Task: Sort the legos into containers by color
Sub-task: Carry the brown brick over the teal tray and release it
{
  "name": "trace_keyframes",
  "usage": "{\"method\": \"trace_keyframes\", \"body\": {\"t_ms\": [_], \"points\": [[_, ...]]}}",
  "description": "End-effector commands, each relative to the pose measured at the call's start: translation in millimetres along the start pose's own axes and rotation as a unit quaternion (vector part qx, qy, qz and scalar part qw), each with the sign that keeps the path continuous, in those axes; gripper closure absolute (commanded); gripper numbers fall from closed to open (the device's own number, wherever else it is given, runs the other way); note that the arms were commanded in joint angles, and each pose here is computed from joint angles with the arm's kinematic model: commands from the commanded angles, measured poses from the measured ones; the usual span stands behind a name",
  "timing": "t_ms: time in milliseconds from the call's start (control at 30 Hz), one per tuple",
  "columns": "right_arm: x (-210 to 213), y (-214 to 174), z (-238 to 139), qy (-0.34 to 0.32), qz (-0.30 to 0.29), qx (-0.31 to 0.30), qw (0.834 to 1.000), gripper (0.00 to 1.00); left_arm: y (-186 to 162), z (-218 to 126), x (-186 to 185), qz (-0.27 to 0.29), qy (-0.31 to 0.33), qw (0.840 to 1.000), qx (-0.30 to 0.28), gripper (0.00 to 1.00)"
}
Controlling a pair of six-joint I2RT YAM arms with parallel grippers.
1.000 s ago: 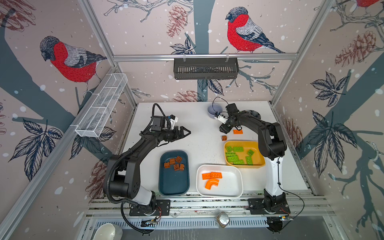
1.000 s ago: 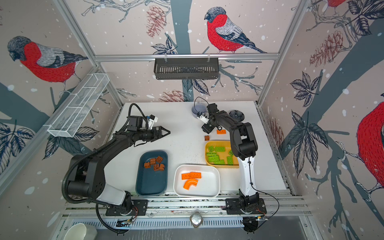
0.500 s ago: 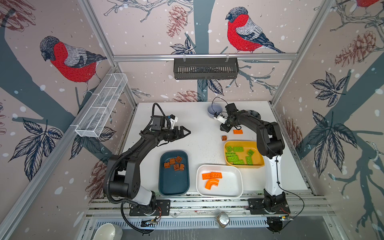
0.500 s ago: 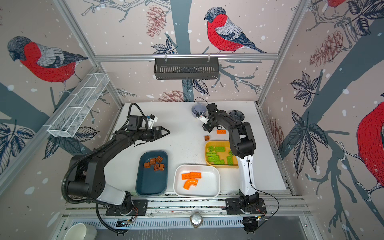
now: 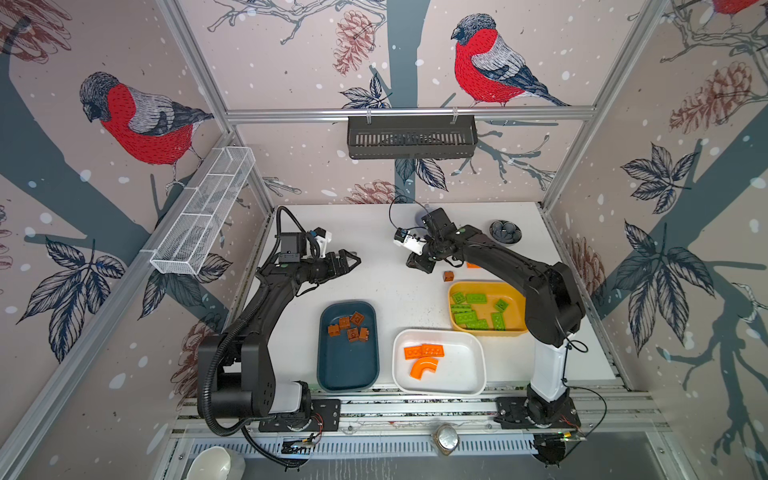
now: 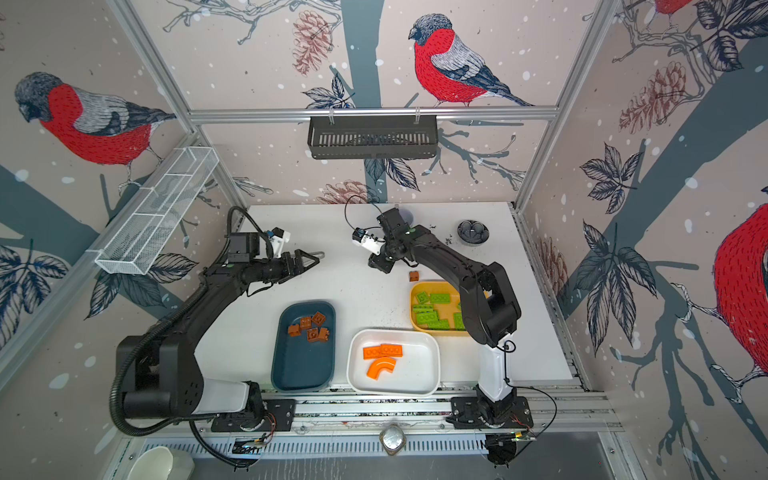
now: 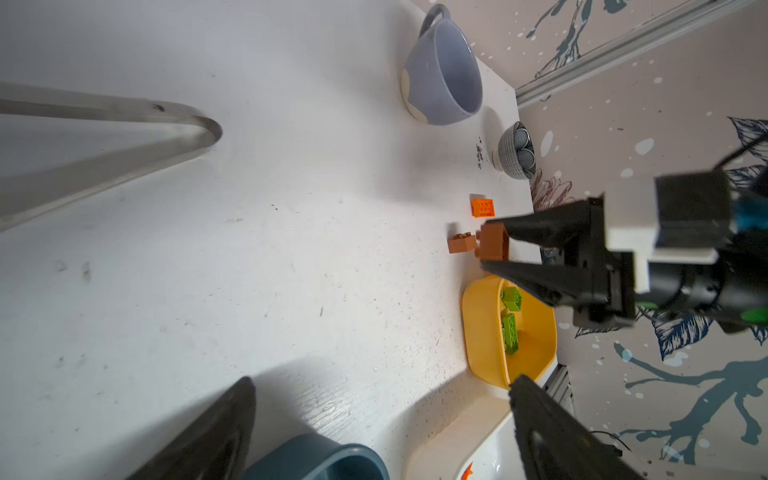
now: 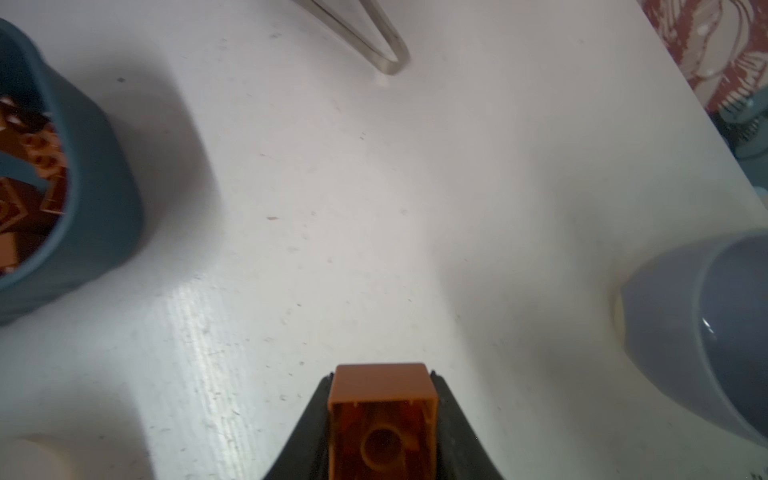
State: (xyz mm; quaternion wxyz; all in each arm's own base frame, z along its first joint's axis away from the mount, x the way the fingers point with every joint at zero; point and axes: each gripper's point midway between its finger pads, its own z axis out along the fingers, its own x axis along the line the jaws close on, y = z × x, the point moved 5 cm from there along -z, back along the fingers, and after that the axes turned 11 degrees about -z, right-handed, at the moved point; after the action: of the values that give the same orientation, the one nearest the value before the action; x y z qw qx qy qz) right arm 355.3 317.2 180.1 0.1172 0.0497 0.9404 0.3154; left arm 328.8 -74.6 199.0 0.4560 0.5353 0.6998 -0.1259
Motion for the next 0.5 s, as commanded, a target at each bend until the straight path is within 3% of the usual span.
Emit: {"method": "trace_keyframes", "body": {"t_ms": [0,233,467], "points": [[32.1,31.6,-4.5,0.031,-0.016,-0.049,0.998,0.69,-0.8,-6.8,10.2,-0.017,0.001,1.000,-0.004,0.05],[118.5,76.5,2.0,0.103,-0.073,-0.100,0.987,0.70,2.8,-6.8,18.7,-0.034,0.001,0.999,-0.014,0.05],[176.4,92.4,23.5,0.152,-0.112,-0.122,0.974,0.68,0.5,-5.8,26.5,-0.049,0.009,0.999,-0.021,0.05]]}}
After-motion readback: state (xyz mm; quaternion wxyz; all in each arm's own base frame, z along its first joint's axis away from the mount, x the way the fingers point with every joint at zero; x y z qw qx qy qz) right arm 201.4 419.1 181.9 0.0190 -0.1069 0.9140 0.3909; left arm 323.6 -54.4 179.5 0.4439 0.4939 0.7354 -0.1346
